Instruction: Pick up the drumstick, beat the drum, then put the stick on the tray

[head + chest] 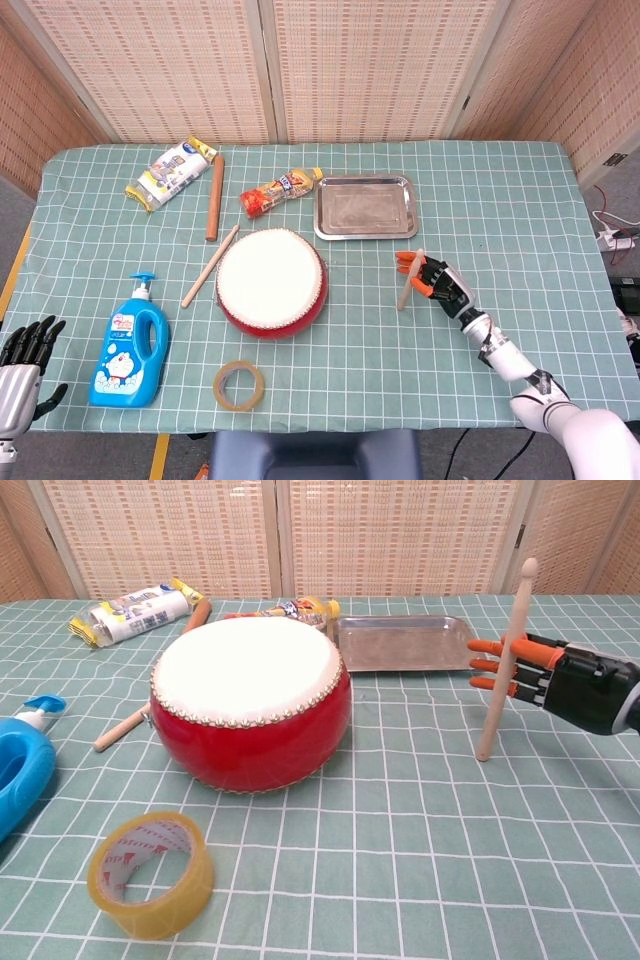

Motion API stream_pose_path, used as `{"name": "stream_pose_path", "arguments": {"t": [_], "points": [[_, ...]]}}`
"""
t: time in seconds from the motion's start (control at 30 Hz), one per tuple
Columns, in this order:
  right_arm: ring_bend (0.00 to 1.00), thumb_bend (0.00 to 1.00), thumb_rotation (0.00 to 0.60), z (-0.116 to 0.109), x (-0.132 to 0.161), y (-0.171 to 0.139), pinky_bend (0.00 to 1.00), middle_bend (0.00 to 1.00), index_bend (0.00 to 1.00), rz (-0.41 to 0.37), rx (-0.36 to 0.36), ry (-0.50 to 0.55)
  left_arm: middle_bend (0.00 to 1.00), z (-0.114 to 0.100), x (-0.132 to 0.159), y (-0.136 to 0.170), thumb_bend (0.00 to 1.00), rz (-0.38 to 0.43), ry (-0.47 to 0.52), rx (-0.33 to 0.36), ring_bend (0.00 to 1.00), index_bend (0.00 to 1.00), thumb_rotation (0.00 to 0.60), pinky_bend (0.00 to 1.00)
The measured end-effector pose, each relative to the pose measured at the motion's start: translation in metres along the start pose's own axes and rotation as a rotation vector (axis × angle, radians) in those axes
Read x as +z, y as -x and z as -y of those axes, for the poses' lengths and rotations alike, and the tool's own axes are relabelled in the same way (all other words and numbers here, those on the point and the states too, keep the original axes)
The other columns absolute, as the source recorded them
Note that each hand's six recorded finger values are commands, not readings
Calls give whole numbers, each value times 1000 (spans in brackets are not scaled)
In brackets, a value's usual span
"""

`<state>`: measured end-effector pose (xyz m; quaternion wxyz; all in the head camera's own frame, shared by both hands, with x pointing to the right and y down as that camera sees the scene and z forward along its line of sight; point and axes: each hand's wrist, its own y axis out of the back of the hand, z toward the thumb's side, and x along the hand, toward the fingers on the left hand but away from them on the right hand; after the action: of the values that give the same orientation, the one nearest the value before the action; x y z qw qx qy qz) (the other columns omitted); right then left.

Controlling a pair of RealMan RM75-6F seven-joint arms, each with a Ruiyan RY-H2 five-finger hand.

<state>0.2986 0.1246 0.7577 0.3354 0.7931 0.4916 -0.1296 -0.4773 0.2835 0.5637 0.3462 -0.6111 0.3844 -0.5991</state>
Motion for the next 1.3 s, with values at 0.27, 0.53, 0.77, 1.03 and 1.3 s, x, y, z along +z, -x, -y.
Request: {"name": "stream_pose_path", "arguments": {"t": [0.27,0.53,0.77,1.03,1.3], "points": [[208,453,600,-2,-3,-6,237,248,535,-5,11,7,0,0,1,0,206,4,-1,-4,0,0,600,0],[211,416,600,-13,1,-16,243,249,520,-23,-2,13,0,0,2,2,205,7,-4,-5,0,0,600,0],[211,263,555,-16,-1,-20,243,249,513,-23,-10,15,0,-1,3,2,206,11,-6,-4,0,0,600,0],[211,209,538,-9,-4,-14,251,249,507,-15,8,2,0,0,1,4,206,3,-5,-8,0,0,600,0],[215,208,538,-2,-13,-10,262,249,507,5,22,-15,0,1,-1,4,205,-1,-6,-11,0,0,600,0]]}}
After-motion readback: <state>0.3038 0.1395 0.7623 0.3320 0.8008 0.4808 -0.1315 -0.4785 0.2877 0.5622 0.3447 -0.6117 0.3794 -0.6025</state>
